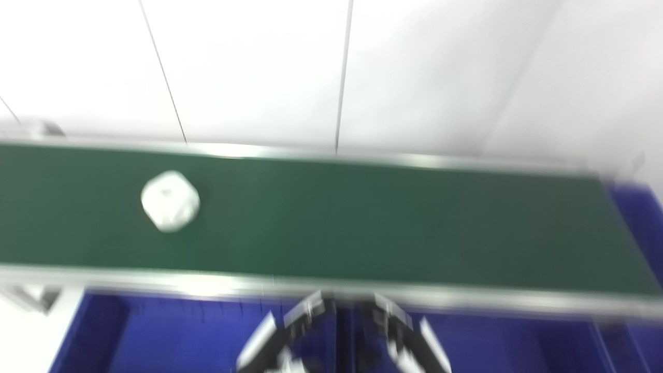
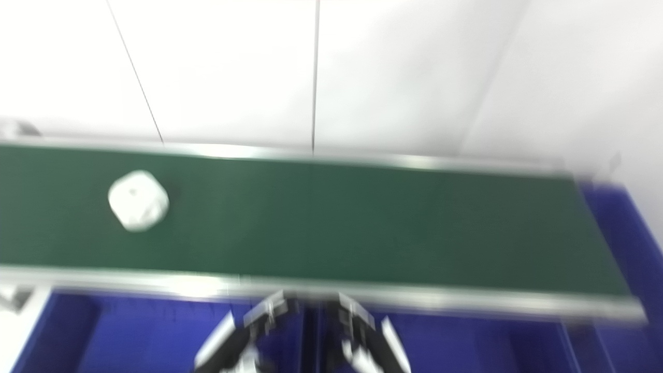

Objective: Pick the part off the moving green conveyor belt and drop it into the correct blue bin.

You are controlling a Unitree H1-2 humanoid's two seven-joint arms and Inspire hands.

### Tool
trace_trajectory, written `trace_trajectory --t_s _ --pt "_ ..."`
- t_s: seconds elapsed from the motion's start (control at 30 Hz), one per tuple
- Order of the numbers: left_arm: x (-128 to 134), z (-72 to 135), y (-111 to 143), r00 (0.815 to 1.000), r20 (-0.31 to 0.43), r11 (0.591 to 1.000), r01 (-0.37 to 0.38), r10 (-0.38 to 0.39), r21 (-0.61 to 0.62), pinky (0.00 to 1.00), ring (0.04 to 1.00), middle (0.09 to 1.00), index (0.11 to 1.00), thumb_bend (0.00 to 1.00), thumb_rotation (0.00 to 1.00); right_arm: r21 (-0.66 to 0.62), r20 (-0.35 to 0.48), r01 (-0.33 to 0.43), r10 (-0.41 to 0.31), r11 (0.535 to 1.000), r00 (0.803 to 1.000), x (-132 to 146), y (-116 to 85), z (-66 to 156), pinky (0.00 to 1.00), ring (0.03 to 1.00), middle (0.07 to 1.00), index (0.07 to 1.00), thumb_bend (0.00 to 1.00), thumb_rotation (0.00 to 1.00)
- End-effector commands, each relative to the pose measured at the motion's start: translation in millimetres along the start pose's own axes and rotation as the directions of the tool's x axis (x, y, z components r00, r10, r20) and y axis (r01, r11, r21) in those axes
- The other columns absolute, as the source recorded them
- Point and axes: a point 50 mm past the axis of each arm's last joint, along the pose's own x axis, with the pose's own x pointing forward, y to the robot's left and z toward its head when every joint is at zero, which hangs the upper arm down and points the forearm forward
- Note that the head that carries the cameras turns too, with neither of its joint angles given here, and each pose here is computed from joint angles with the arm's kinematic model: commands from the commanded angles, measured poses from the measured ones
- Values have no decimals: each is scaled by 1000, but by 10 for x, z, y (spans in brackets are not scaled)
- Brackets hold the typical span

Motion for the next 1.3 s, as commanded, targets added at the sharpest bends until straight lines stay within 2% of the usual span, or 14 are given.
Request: trace_trajectory --t_s 0.0,0.43,0.53,0.67,0.77,0.87,0.9,1.0,1.1,1.27 --pt "84 78 -3 998 63 1000 -6 5 17 815 884 870 895 868 813 -4 73 9 -9 1000 997 23 -65 74 733 807 854 848 936 918" --pt "109 60 -35 997 72 1000 -4 3 13 771 862 863 880 857 788 -6 60 -4 4 1000 998 20 -91 40 742 813 856 852 936 917" --pt "116 78 -39 997 71 1000 7 -8 7 787 874 872 888 849 777 -6 61 -5 5 1000 998 25 -96 41 744 812 856 853 934 917" --pt "131 192 -31 992 125 1000 9 -9 6 800 879 876 883 849 765 -1 57 -8 9 1000 998 47 -78 29 750 809 857 857 938 919" --pt "168 453 -10 974 227 1000 -8 9 -4 780 861 865 867 840 752 10 62 -35 34 999 998 85 -48 31 755 818 859 861 919 917" --pt "190 770 69 941 338 1000 -21 16 11 751 837 842 823 863 737 18 71 -55 53 998 996 127 -16 49 749 828 871 855 869 897" --pt "190 824 90 934 356 1000 -26 21 10 745 832 832 805 871 724 19 72 -56 55 998 996 135 -7 51 746 826 872 852 869 898" --pt "243 1135 273 894 443 996 -86 66 24 739 826 817 776 900 712 18 72 -52 50 998 996 153 16 50 723 814 860 853 892 909" --pt "352 1298 539 871 482 984 -157 95 89 747 842 826 778 938 685 21 77 -56 54 998 996 180 34 62 722 822 875 860 897 913" --pt "558 1376 902 856 500 933 -276 131 230 770 862 851 805 926 637 29 74 -46 43 999 996 186 42 52 744 848 893 861 898 910"
